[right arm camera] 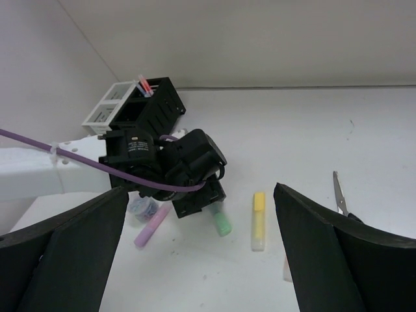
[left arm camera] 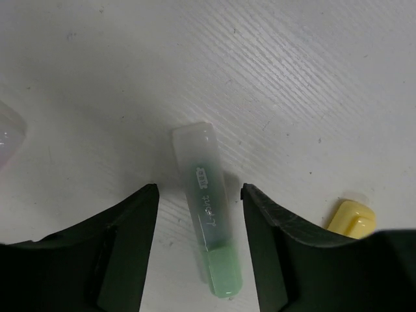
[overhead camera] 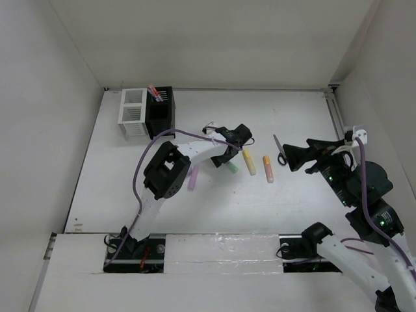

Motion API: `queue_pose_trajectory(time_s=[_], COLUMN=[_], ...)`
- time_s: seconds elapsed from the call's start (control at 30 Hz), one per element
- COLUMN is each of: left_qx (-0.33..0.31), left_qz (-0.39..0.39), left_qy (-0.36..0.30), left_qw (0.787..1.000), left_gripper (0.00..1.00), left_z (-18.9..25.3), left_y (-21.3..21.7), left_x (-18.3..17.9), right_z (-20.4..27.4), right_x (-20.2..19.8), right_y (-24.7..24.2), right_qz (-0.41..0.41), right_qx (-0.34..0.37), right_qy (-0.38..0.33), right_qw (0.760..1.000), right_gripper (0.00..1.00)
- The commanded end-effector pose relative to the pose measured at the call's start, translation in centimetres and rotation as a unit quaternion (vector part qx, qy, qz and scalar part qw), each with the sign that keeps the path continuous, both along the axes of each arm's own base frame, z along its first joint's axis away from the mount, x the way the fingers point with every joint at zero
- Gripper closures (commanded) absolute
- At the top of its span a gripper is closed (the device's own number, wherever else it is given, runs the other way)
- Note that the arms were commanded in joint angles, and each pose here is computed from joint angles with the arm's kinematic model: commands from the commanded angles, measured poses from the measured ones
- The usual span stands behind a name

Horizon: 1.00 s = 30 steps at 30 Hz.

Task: Sort the stationery into containers
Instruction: Pick up the pen from the center of the board.

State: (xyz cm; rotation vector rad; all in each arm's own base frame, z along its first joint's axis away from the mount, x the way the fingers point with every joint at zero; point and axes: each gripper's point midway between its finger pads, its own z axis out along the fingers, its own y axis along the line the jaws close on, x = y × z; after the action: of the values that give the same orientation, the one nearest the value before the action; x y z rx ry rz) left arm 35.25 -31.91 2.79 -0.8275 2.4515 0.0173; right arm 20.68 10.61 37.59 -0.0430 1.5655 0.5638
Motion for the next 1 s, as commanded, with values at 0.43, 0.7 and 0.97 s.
queue_pose_trajectory(time_s=[0.43, 0.7, 0.97], left_qx=[-0.018, 0.015, 0.079], left_qz=[-0.01, -0.077, -0.121], left_qy=[0.06, -0.085, -0.233], left_qw=[0.998, 0.993, 0.962], left_gripper=[1.0, 1.0, 1.0], left_z=[-4.1, 5.5, 19.0], left_y=[1.1, 2.1, 6.0], left_x=[-0.8, 3.2, 7.2], right_z=[2.2, 1.5, 1.1], right_x=[-0.6, -0.2, 0.2], right_y=[-0.2, 0.2, 1.0], right_qz=[0.004, 0.006, 0.017], right_qx=[0.012, 0.033, 0.035], right_qy=[-0.042, -0.037, -0.032], right_qw=[0.999, 0.999, 0.999], right_gripper=[0.0, 0.0, 0.0])
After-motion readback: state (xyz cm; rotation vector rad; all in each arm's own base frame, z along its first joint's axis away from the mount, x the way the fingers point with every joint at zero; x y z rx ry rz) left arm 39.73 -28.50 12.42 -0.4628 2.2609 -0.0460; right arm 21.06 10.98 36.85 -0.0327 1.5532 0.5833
